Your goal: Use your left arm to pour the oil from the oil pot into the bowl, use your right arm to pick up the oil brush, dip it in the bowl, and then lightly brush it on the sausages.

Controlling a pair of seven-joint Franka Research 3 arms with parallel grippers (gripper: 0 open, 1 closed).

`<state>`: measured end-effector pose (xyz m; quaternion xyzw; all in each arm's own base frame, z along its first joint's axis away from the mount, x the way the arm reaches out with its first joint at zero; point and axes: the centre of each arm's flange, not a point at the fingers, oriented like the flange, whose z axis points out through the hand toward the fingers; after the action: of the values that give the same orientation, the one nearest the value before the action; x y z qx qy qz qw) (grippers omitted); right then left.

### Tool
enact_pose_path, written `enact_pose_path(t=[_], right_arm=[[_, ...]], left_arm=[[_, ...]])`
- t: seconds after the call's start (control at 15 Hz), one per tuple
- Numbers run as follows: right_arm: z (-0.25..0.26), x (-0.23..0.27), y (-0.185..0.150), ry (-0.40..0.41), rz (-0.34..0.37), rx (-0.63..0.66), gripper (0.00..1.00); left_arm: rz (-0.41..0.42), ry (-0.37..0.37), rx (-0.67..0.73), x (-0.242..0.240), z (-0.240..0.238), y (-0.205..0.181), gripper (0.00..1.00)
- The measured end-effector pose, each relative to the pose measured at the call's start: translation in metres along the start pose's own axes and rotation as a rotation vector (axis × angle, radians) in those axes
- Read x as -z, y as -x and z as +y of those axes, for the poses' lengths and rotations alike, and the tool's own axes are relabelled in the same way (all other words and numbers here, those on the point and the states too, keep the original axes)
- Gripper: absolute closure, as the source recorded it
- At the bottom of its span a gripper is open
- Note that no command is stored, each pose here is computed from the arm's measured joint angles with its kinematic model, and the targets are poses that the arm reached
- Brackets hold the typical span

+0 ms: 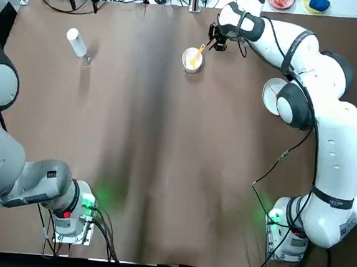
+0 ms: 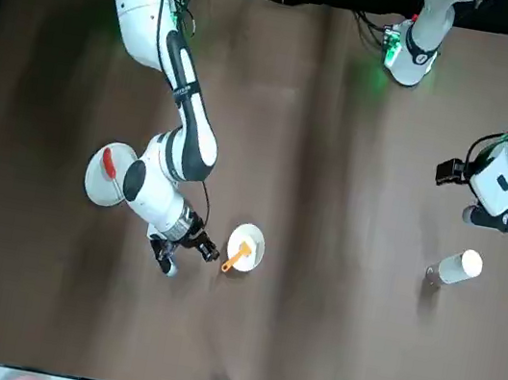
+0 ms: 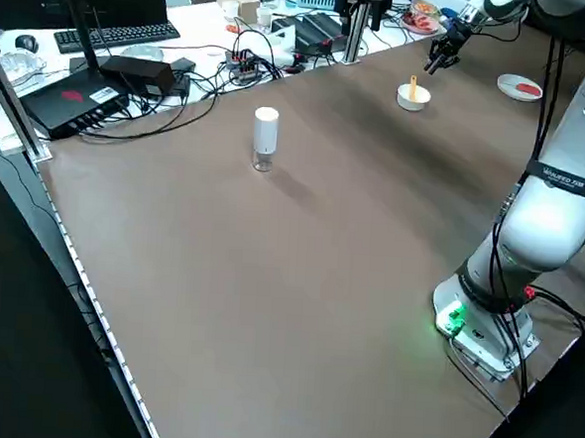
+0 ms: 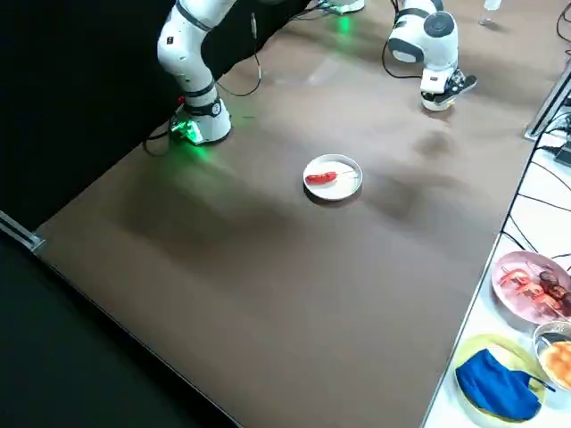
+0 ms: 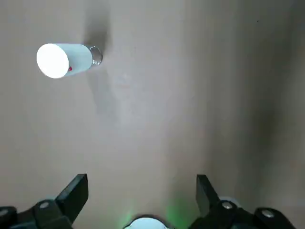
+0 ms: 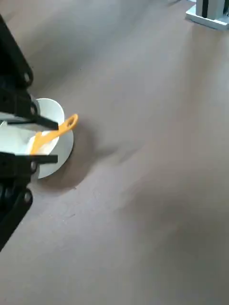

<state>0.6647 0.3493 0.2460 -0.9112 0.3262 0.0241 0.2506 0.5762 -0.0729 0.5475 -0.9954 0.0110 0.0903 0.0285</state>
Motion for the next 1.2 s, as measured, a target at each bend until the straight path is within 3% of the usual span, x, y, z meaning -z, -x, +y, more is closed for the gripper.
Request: enact_pose_path(t=[0.07,0.27,0.53,0.73,1.2], right_arm=[[0.0,0.0,0.0,-0.001,0.0,-0.015,0.64],[0.0,0.002,0.001,0.017,-0.027,-0.019,0.36],[0.01,0.041,-0.017,0.131,-0.178,-0.041,0.01],[0.014,0.104,-0.051,0.151,-0.185,0.004,0.0],[0.044,0.225,-0.09,0.23,-0.204,0.222,0.0]], left_arm=[[-0.012,-0.004,-0.004,0.001,0.001,0.004,0.0],[-0.013,-0.007,-0.011,0.005,0.004,0.008,0.0],[-0.015,-0.01,-0.019,0.007,0.008,0.01,0.0],[-0.014,-0.011,-0.019,0.008,0.01,0.011,0.0],[0.01,-0.018,0.013,0.03,0.0,0.026,0.0]])
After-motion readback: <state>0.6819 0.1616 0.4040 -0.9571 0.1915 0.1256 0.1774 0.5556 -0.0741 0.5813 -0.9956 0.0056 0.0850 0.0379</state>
